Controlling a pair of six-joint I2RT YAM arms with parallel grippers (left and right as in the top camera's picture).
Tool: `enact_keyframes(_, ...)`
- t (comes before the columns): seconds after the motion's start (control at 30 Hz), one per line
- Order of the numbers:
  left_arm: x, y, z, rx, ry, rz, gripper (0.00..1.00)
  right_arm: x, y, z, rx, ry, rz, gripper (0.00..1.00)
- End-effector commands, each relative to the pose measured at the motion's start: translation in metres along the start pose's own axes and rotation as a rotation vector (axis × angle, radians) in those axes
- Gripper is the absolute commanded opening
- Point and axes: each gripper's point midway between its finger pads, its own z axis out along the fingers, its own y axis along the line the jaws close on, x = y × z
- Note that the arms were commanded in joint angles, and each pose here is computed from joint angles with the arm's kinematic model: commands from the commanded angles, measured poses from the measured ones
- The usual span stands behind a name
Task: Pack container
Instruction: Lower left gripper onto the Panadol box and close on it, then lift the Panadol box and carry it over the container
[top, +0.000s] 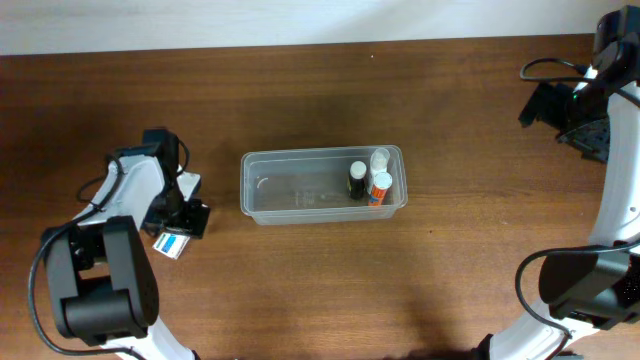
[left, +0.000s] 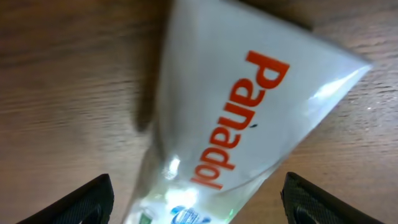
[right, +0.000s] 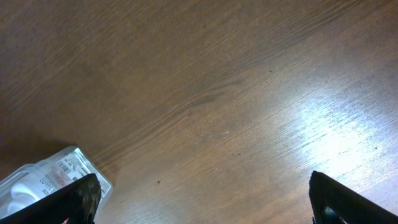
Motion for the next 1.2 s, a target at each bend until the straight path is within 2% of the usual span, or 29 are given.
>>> enact_keyframes(0.0, 0.002, -0.006, 0.005, 0.023, -0.011, 0.019, 0.87, -0.002, -0.001, -0.010, -0.001, -0.031, 0.013, 0.99)
enact_keyframes(0.17, -0.004, -0.011, 0.014, 0.047, -0.051, 0.014, 0.86, -0.002, -0.001, -0.010, -0.001, -0.031, 0.013, 0.98)
enact_keyframes(0.43, -0.012, -0.023, 0.026, 0.099, -0.112, 0.011, 0.62, -0.002, -0.001, -0.010, -0.001, -0.031, 0.013, 0.98)
enact_keyframes(0.83, -0.022, -0.020, 0.023, 0.094, -0.143, -0.068, 0.52, -0.002, -0.001, -0.010, -0.001, -0.031, 0.013, 0.98)
enact_keyframes(0.97, -0.028, -0.018, 0.017, 0.094, -0.160, -0.098, 0.44, -0.002, -0.001, -0.010, -0.001, -0.031, 0.013, 0.98)
enact_keyframes(1.07, -0.031, -0.017, 0.015, 0.098, -0.169, -0.100, 0.43, -0.002, -0.001, -0.010, -0.001, -0.031, 0.013, 0.98)
enact_keyframes(1.17, -0.031, -0.017, 0.015, 0.098, -0.167, -0.100, 0.38, -0.002, -0.001, -0.010, -0.001, -0.031, 0.013, 0.98)
